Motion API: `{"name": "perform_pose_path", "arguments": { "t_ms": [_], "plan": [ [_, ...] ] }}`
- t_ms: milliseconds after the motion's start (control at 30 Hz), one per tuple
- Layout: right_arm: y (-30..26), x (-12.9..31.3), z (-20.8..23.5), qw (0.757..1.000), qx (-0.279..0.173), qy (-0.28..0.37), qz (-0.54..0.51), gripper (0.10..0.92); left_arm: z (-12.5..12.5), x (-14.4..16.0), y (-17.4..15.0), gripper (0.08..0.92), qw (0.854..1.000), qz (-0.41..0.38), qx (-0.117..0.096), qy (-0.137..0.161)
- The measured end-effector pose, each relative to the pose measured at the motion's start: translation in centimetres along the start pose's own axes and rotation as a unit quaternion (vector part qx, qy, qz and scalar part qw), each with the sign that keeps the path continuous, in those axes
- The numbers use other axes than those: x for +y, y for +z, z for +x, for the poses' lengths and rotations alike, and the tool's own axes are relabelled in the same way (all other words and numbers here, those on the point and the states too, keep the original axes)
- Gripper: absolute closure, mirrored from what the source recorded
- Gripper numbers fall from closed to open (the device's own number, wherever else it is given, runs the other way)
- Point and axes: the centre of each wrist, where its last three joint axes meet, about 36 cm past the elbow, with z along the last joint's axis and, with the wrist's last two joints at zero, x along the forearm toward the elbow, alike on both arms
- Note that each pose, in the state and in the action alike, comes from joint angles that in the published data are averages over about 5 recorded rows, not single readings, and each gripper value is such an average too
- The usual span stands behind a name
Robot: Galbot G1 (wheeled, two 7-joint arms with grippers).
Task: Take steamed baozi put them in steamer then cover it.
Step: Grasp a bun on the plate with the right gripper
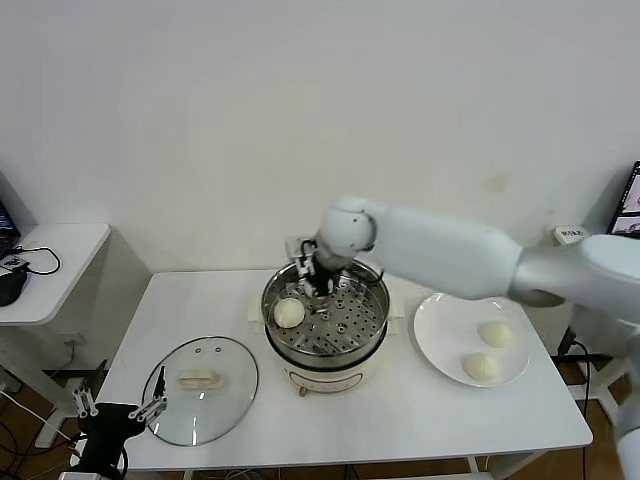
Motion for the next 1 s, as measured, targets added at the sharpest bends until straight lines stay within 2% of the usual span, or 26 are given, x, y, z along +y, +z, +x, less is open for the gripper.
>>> {"name": "perform_pose_path", "arguments": {
  "t_ms": [200, 500, 667, 1000],
  "plan": [
    [5.6, 1.4, 5.0, 1.0, 0.02, 0.007, 0.013, 0.2, -0.1, -0.2, 0.0, 0.177, 1.0, -0.001, -0.001, 0.007],
    [16.4, 7.4, 9.2, 0.998, 0.062, 0.012, -0.011, 0.2, 0.0, -0.9, 0.4, 0.177, 1.0, -0.003, 0.003, 0.02],
    [21.7, 11.6, 9.2, 0.996, 0.079, 0.009, -0.036, 0.2, -0.1, -1.2, 0.5, 0.177, 1.0, -0.004, 0.004, 0.025],
    [28.9, 18.1, 5.6, 0.991, 0.108, -0.011, -0.079, 0.2, -0.1, -1.0, 1.0, 0.177, 1.0, -0.009, 0.012, 0.026]
  ]
}}
